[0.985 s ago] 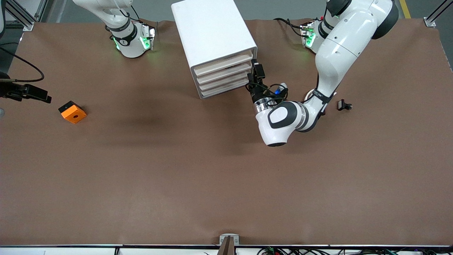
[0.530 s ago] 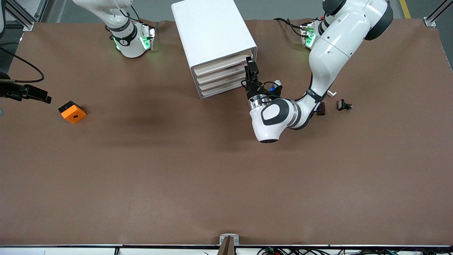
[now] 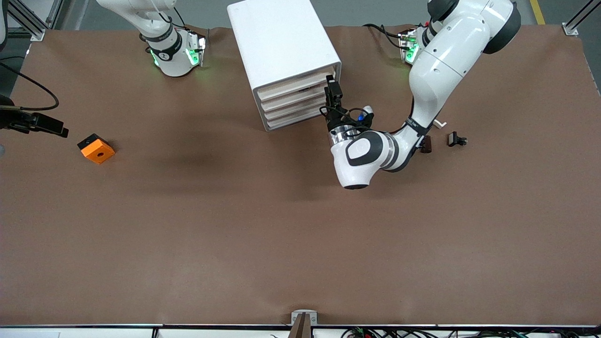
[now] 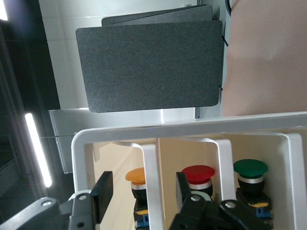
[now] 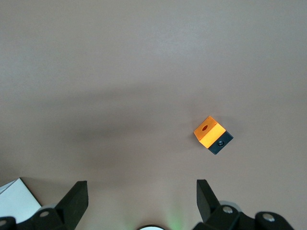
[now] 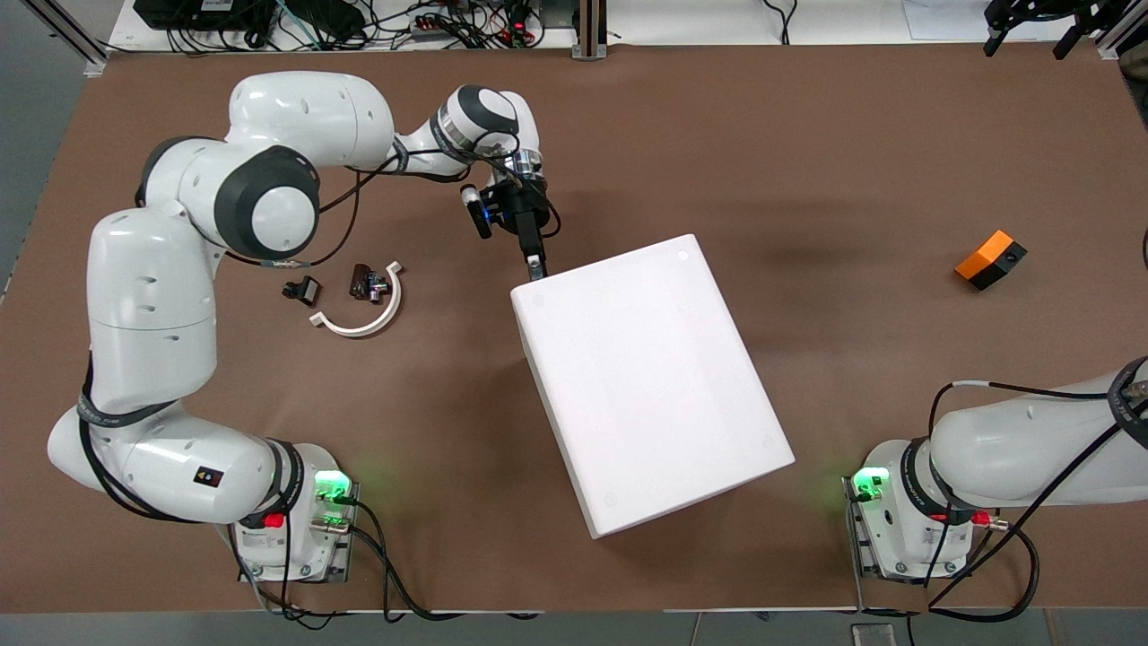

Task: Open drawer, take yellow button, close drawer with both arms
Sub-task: 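Grasp the top drawer's front edge with the left gripper, then pull the drawer open with the left gripper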

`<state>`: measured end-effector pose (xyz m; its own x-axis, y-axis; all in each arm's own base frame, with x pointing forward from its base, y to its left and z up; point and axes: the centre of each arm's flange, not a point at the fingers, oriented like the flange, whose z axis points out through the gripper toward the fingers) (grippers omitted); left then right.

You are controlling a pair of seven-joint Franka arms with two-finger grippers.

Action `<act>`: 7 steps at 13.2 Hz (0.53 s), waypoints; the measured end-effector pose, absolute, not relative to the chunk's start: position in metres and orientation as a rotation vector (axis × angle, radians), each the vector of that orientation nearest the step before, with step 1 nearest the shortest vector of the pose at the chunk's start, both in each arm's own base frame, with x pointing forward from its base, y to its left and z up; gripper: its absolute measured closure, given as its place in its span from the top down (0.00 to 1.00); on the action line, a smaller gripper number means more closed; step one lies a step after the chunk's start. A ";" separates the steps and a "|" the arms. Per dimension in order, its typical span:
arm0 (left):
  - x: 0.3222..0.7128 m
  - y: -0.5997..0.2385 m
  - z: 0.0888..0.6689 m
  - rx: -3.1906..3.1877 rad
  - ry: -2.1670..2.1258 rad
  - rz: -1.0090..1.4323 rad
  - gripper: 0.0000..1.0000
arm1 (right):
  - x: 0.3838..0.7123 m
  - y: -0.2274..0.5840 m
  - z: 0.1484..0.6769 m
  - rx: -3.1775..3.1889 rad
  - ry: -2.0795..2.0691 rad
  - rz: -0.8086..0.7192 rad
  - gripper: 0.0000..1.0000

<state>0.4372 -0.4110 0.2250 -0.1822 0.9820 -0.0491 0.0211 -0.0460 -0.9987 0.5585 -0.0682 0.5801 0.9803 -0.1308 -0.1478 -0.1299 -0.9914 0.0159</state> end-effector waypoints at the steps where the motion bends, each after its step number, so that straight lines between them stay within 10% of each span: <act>1: 0.436 -0.412 0.224 -1.159 -1.332 1.367 0.59 | 0.559 -0.067 0.580 3.119 -0.215 -0.234 1.00; 7: 0.423 -0.422 0.219 -1.135 -1.315 1.325 0.57 | 0.560 -0.053 0.580 3.106 -0.297 -0.232 1.00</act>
<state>0.4228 -0.4224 0.2186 -0.1506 0.9886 -0.0043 -0.0026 -0.0047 -1.0000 0.5602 -0.0533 0.5801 0.9709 -0.1896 -0.1462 -0.1877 -0.9819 0.0268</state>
